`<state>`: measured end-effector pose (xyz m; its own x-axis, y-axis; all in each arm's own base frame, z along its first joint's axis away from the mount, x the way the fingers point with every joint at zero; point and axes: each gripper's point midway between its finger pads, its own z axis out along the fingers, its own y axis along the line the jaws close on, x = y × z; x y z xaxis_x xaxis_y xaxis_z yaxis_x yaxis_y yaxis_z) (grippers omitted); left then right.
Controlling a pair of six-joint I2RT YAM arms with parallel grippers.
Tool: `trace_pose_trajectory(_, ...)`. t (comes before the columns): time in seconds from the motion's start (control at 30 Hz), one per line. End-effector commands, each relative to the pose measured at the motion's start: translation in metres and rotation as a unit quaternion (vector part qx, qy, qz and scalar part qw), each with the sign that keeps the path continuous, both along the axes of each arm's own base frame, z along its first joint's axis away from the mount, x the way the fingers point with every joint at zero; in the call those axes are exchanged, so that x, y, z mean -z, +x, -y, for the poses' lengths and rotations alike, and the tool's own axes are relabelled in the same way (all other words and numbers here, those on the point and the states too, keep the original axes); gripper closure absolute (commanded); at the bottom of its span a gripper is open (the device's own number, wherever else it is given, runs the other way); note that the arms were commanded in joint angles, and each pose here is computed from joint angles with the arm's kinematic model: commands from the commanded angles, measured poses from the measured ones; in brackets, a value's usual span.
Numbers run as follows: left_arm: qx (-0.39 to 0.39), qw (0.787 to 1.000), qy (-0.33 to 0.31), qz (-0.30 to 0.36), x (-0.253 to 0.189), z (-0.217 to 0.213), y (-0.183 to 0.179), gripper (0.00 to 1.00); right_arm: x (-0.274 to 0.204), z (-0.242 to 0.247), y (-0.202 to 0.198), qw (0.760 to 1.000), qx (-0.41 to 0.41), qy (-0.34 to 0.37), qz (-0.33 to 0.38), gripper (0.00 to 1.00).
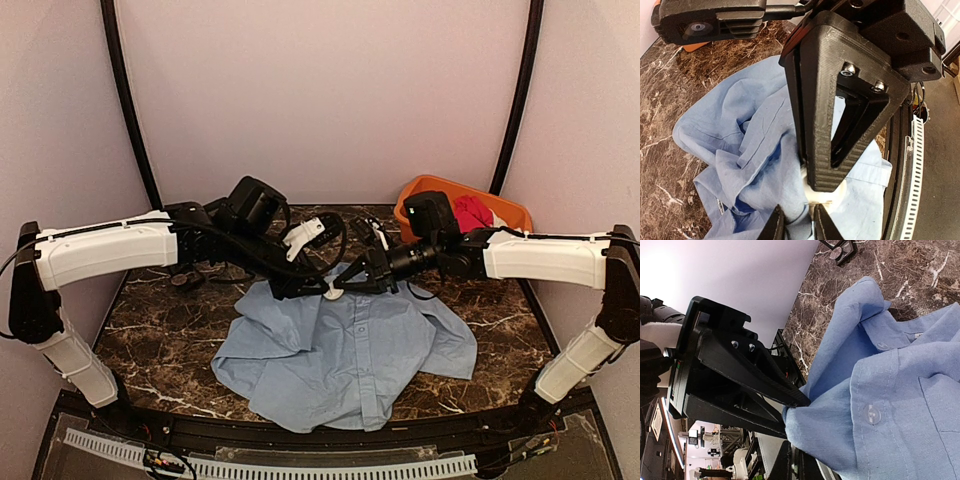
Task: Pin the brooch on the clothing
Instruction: Pin the brooch to the flattened clothing.
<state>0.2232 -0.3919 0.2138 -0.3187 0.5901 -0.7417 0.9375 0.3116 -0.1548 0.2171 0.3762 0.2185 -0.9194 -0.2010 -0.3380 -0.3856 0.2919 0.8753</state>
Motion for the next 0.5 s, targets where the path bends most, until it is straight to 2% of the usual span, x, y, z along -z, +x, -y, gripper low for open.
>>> trace_pose_trajectory(0.0,0.087,0.995,0.004,-0.046,0.010,0.015,-0.049,0.79,-0.046,-0.012,0.030,0.994,0.036,0.056,0.084,1.00)
trace_pose_trajectory(0.47,0.077,0.995,0.056,-0.019,0.028,0.017,-0.050,0.78,-0.046,-0.013,0.033,0.994,0.040,0.054,0.081,1.00)
